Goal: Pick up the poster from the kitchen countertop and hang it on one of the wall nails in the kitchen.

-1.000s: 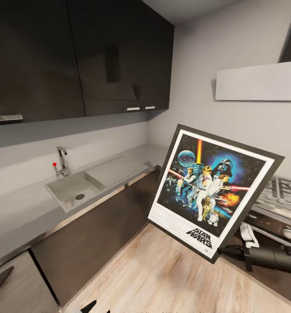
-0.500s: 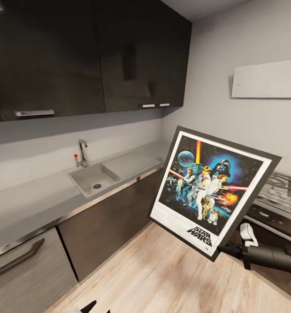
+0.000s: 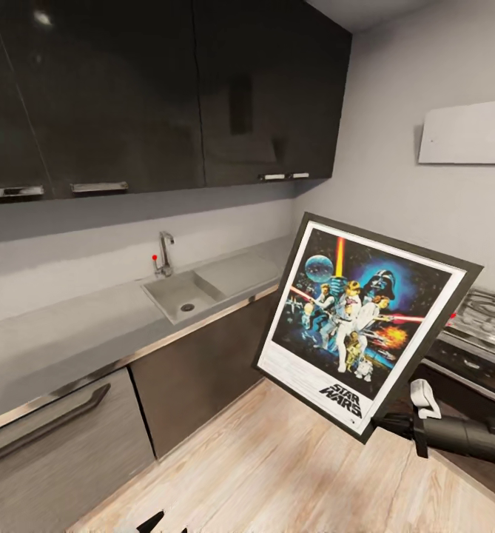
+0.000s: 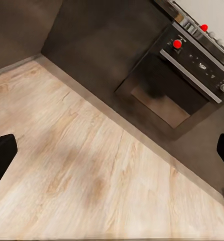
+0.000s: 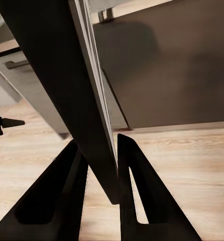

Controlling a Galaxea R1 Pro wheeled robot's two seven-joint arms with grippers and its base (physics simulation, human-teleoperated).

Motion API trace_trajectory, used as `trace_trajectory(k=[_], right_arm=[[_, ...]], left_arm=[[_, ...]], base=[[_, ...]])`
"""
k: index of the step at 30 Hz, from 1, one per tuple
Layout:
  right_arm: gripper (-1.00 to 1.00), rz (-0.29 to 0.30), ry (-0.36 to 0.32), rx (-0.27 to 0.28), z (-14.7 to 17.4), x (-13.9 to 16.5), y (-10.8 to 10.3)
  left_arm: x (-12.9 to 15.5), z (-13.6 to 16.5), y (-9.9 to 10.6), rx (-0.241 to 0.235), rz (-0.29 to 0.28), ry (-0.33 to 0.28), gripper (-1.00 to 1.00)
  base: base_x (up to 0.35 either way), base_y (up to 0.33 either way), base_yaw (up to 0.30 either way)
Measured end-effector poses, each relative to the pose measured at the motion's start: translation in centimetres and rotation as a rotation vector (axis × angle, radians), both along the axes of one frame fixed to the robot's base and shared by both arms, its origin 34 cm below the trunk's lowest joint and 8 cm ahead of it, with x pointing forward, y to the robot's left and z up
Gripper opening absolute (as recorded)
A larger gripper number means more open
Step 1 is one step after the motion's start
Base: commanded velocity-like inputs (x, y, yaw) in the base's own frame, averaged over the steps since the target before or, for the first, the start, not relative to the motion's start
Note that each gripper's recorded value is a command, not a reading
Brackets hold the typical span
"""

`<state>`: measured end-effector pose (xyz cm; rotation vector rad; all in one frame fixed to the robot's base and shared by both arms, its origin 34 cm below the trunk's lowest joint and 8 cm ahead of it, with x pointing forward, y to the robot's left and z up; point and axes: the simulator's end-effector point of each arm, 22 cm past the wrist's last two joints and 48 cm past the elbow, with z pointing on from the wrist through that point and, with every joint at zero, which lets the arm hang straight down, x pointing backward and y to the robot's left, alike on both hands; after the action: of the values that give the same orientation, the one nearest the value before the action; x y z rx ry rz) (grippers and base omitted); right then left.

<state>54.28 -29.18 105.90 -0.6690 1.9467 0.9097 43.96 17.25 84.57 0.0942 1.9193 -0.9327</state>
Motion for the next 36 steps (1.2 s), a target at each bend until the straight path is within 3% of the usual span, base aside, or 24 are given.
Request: trace_trajectory(k=[14,30,36], right_arm=[[-1.0,0.002,-0.003,0.001,0.1,-0.02,0.07],[-1.0,0.005,-0.003,0.0,0.06,-0.02,0.17],[-1.0,0.008,-0.002,-0.001,0.05,-0.08,0.24]], left_arm=[[-0.04,-0.01,0.02,0.0,0.0,0.001,1.0],[0.0,0.01,0.04,0.0,0.0,-0.001,1.0],[-0.04,0.01,0.06,0.001,-0.001,0.0,1.0]], base=[[-0.103,0.032,0.252],[-0.308,0.0,0.29],[-0.119,0.001,0.291]])
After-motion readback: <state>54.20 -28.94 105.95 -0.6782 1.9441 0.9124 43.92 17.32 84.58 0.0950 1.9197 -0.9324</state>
